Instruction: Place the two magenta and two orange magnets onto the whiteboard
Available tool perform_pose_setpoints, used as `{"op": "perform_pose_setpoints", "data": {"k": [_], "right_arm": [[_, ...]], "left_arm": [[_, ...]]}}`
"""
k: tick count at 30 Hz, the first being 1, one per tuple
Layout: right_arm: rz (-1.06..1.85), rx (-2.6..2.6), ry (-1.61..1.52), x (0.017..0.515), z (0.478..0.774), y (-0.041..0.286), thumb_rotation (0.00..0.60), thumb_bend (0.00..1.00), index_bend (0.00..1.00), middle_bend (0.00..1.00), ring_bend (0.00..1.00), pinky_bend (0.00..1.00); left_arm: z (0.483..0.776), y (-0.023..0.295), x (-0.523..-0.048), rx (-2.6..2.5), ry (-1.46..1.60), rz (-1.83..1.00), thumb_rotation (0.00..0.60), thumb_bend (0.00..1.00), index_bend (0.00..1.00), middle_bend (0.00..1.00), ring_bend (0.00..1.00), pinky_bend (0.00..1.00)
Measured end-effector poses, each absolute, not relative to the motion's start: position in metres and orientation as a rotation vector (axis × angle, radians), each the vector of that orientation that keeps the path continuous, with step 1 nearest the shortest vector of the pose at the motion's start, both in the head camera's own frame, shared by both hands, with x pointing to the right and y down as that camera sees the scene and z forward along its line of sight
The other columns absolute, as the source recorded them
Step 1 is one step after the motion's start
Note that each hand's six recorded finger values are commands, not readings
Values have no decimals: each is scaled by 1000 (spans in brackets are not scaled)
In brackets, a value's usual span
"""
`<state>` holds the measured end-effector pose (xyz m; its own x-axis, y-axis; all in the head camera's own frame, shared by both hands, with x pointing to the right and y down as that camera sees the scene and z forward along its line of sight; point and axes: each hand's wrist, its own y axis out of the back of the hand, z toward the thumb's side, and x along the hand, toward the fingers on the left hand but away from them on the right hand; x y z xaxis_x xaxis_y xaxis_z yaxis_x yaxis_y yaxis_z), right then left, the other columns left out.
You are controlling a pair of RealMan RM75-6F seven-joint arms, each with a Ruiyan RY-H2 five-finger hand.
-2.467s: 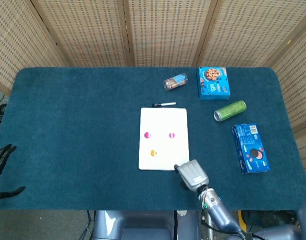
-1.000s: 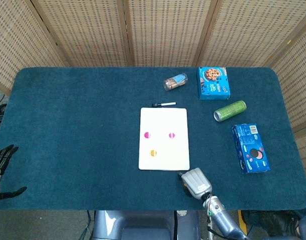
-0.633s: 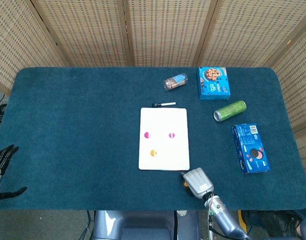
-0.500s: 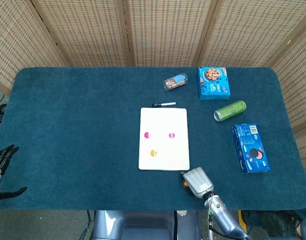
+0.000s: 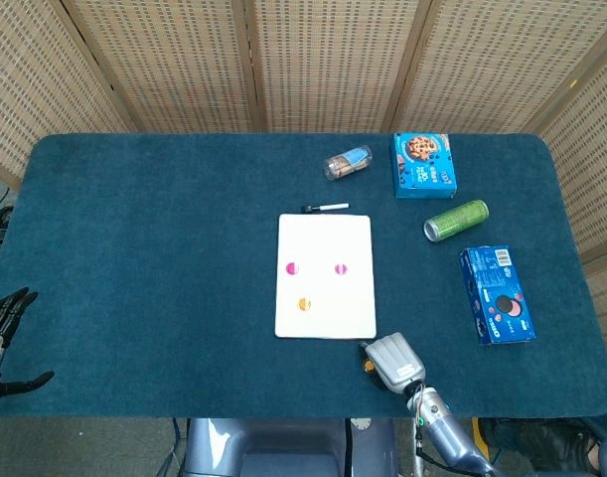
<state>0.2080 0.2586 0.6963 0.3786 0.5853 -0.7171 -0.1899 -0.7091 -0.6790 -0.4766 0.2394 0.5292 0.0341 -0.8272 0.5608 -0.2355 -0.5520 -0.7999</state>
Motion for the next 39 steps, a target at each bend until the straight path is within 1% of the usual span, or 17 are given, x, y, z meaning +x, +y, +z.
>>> {"op": "perform_pose_setpoints", "data": {"k": [6, 17, 23, 31, 35, 39], "right_arm": [[1393, -1940, -346, 208, 697, 258, 600, 363, 548, 994, 1000, 1000], [1380, -1953, -375, 205, 693, 253, 600, 363, 549, 994, 1000, 1000], [1356, -1952, -434, 195, 683, 232, 600, 363, 549, 994, 1000, 1000], [1360, -1913, -522, 173, 675, 186, 600, 363, 549, 994, 1000, 1000], [1370, -1879, -523, 158, 677, 170, 600, 363, 549, 994, 1000, 1000], [1416, -1849, -522, 148, 690, 160, 600, 363, 549, 994, 1000, 1000]], "left_arm": [[530, 239, -476, -1817, 1070, -1550, 600, 19, 0, 0, 0, 0], [530, 239, -476, -1818, 1071, -1551, 600, 18, 0, 0, 0, 0], [530, 238, -477, -1818, 1075, -1552, 600, 19, 0, 0, 0, 0], [530, 238, -478, -1820, 1075, -1555, 600, 18, 0, 0, 0, 0], [530, 237, -479, -1819, 1083, -1558, 600, 19, 0, 0, 0, 0], [530, 237, -480, -1820, 1088, -1561, 600, 19, 0, 0, 0, 0]]}}
